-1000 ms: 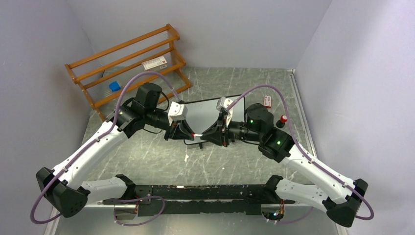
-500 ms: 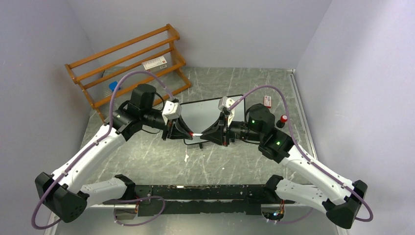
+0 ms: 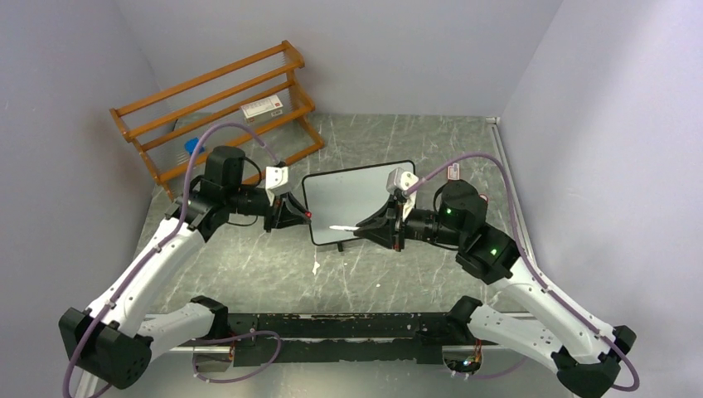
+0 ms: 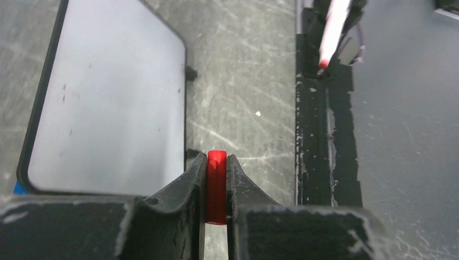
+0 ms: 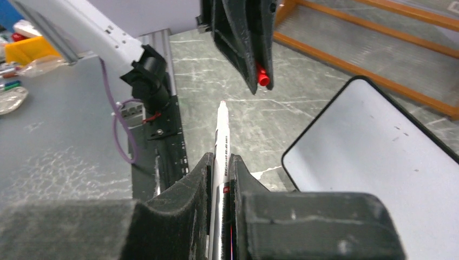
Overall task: Write a sentence on the whiteboard
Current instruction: Open the pen cap, then place the pen cap at the center of the board.
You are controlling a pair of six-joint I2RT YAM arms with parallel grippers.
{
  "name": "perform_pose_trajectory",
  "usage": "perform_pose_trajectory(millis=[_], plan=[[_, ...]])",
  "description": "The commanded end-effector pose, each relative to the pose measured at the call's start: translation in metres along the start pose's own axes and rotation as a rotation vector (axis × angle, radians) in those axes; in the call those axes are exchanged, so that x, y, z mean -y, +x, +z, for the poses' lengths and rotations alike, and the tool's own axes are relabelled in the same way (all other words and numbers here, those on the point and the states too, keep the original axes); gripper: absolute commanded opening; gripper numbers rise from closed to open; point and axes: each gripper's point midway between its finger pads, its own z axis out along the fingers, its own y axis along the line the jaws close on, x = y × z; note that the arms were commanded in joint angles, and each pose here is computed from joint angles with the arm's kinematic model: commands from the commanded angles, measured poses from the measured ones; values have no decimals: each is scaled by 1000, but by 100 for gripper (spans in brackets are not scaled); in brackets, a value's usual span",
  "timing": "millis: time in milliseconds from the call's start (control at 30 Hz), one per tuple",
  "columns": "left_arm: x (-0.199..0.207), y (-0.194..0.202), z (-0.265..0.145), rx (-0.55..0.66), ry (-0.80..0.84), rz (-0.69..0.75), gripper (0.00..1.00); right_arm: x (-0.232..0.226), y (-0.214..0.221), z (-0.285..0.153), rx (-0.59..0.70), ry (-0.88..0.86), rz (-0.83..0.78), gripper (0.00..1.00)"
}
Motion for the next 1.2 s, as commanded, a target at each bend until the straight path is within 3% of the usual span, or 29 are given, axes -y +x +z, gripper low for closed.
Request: perform_pose_trajectory(millis=[0, 300, 533, 1167], plan=[[-34, 8, -10, 8, -247, -52, 5, 18, -2, -12, -18, 127, -39, 0], [-102, 72, -57, -58, -865, -390, 5, 44, 1, -21, 27, 291, -48, 0], [-119, 138, -74, -146, -1110, -586, 6, 51, 4, -25, 28, 340, -51, 0], [-142, 213, -58, -131, -1257, -809, 6, 60, 4, -38, 60, 431, -10, 0]])
